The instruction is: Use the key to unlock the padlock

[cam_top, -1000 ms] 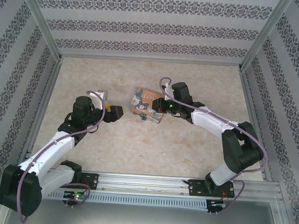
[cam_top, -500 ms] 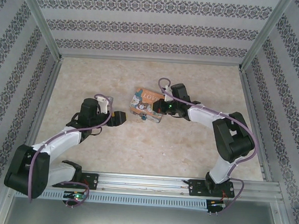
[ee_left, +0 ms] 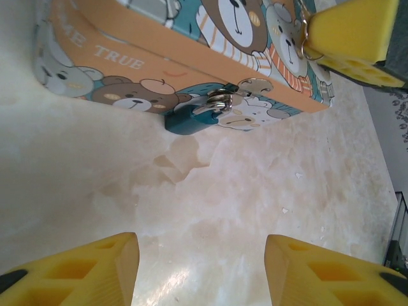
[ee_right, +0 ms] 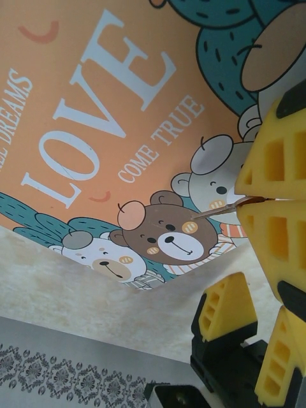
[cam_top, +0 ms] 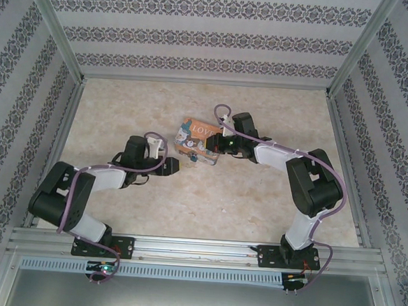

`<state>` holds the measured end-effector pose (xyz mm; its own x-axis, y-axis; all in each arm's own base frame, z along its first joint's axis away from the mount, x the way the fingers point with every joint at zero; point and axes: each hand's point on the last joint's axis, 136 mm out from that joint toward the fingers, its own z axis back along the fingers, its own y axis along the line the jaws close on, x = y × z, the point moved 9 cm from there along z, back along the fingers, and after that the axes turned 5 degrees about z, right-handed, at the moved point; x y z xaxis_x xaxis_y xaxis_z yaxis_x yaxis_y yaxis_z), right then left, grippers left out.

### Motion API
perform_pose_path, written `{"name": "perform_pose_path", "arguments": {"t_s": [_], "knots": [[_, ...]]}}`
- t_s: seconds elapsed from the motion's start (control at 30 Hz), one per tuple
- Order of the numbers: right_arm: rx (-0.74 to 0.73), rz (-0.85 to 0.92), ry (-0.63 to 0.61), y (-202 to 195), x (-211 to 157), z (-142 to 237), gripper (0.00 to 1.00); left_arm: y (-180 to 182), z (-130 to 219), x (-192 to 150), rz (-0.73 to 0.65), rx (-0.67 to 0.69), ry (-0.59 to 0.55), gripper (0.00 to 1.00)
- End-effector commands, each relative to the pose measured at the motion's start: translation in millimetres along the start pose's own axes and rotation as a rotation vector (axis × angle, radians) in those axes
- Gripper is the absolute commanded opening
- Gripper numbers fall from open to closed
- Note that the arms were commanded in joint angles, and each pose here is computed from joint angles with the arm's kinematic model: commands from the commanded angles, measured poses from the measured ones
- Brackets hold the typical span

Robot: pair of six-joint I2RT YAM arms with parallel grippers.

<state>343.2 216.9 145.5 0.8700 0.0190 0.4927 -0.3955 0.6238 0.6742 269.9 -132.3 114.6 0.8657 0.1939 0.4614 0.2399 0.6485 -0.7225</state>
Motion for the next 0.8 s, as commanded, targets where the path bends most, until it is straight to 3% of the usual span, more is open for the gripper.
{"name": "perform_pose_path", "arguments": {"t_s": [0.0,0.33,0.77], "knots": [[-0.062,-0.043,0.083,-20,-22,-9,0.0,-15,-11,16,-0.069,-0.081,-0.053,0.56],[-0.087,-0.038,0.099,-21,-27,-6,0.0,-9,-38,22,-0.12,-0.081,-0.093,0.6],[-0.088,-0.036,0.109,-21,-26,-7,0.0,-3,-66,31,-0.158,-0.07,-0.109,0.55]]}}
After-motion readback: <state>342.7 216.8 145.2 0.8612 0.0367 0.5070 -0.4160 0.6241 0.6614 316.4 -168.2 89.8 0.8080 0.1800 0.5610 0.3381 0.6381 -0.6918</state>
